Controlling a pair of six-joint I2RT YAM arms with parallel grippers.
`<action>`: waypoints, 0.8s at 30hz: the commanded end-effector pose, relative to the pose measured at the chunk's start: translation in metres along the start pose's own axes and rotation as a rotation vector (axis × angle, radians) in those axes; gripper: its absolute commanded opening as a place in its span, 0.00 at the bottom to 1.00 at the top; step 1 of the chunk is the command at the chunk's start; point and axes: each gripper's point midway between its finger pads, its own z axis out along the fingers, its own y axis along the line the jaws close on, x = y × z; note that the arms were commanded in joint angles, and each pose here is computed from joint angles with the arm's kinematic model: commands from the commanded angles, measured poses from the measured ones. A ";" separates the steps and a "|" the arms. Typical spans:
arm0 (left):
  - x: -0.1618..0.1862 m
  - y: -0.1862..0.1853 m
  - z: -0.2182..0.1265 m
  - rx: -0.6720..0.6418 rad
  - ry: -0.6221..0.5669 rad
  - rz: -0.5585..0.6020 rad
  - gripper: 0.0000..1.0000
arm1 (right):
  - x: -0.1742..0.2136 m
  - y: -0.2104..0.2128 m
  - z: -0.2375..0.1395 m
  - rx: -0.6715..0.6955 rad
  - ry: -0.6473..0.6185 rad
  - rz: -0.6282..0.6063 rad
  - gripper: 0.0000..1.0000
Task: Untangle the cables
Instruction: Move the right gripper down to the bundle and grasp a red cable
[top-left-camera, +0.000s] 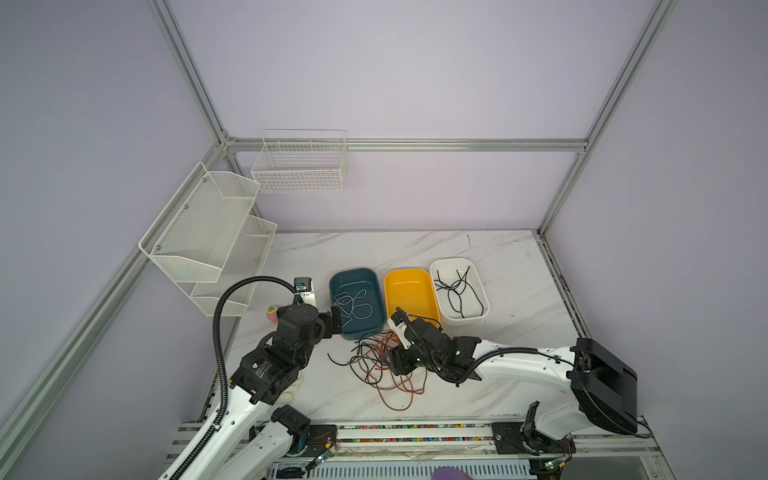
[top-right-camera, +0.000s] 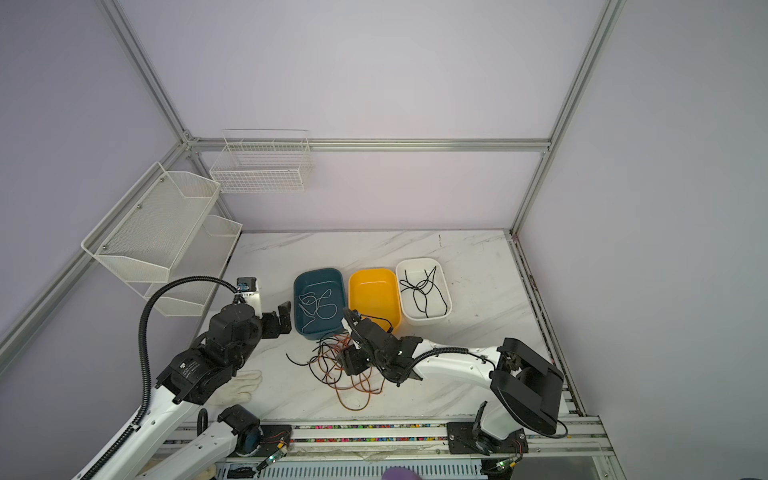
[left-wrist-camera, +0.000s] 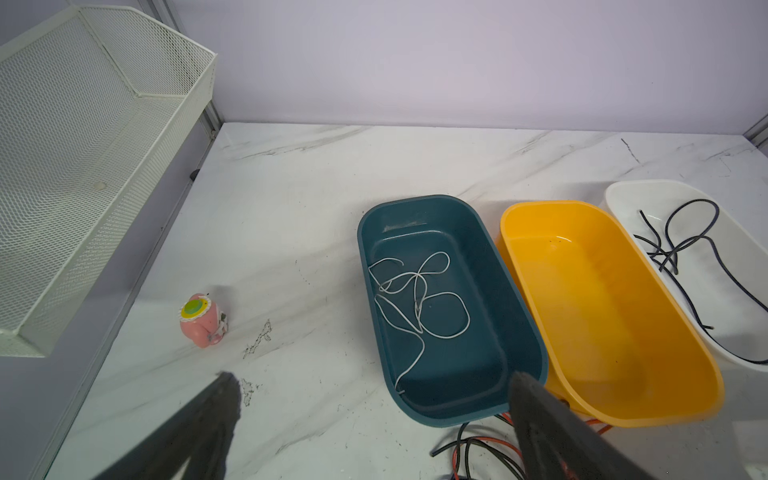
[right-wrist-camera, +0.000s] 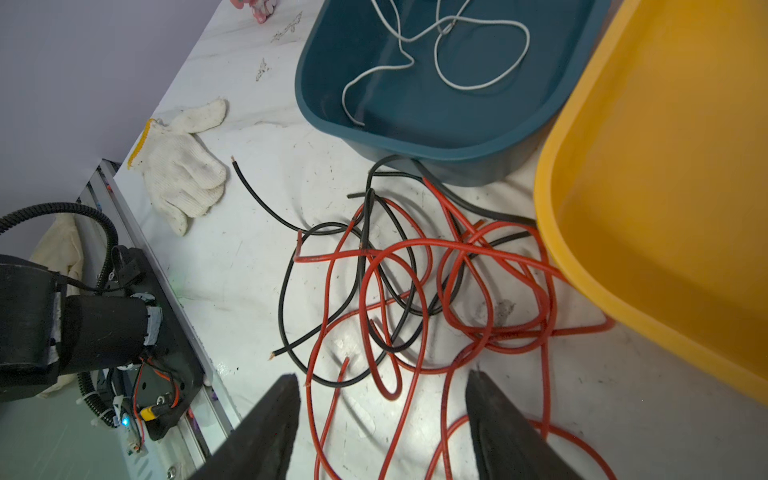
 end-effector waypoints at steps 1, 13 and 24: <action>0.005 0.000 0.006 -0.007 -0.002 0.002 1.00 | -0.006 0.007 0.005 -0.006 -0.029 0.001 0.63; 0.006 0.000 0.008 -0.009 0.004 0.004 1.00 | 0.011 0.005 0.025 -0.006 0.023 0.002 0.45; 0.007 0.000 0.009 -0.008 0.007 0.004 1.00 | 0.011 0.006 0.026 -0.013 0.026 -0.001 0.22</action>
